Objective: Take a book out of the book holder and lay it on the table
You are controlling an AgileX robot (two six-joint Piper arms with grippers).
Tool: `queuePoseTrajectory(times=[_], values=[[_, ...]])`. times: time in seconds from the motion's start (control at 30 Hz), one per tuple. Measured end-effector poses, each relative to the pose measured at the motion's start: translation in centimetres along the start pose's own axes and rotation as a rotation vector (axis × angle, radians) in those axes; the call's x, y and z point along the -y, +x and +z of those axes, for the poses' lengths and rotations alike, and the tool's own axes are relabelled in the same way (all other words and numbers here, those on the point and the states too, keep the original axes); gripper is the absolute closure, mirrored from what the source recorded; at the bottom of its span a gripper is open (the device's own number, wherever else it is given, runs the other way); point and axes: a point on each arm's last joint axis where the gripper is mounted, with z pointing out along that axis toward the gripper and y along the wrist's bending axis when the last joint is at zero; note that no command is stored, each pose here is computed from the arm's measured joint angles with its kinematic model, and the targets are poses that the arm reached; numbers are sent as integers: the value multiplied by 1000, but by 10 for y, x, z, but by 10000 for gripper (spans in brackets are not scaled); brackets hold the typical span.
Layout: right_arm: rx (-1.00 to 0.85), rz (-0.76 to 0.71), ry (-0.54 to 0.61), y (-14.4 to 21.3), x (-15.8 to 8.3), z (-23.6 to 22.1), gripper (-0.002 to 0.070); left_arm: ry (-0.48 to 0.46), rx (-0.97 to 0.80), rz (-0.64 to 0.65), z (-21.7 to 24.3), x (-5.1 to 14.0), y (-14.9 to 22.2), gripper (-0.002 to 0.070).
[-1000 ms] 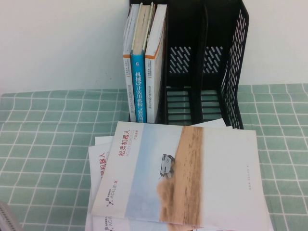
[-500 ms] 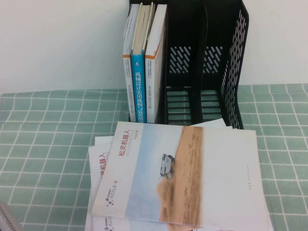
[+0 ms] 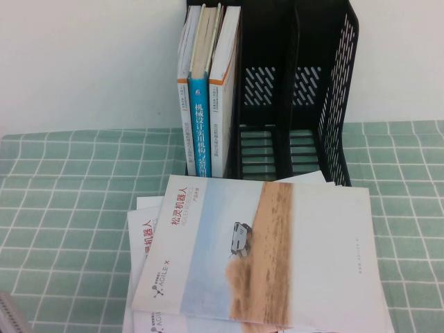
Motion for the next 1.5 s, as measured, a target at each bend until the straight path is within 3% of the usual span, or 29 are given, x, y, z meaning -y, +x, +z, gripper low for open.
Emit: queuePoseTrajectory(times=[0.27, 0.4, 0.67, 0.87, 1.1, 1.5], values=[[0, 2, -1, 0, 0, 0, 678, -14, 53, 6, -8, 2, 2, 678], [0, 6, -3, 0, 0, 0, 678, -76, 136, -44, -18, 2, 10, 678], [0, 8, -3, 0, 0, 0, 678, -405, 377, -108, -36, -3, 29, 678], [0, 6, -3, 0, 0, 0, 678, -573, 419, -236, -23, -14, 46, 678], [0, 6, -3, 0, 0, 0, 678, -618, 400, -428, -3, -19, 71, 678], [0, 9, -3, 0, 0, 0, 678, -654, 323, -383, -3, -21, 78, 678]])
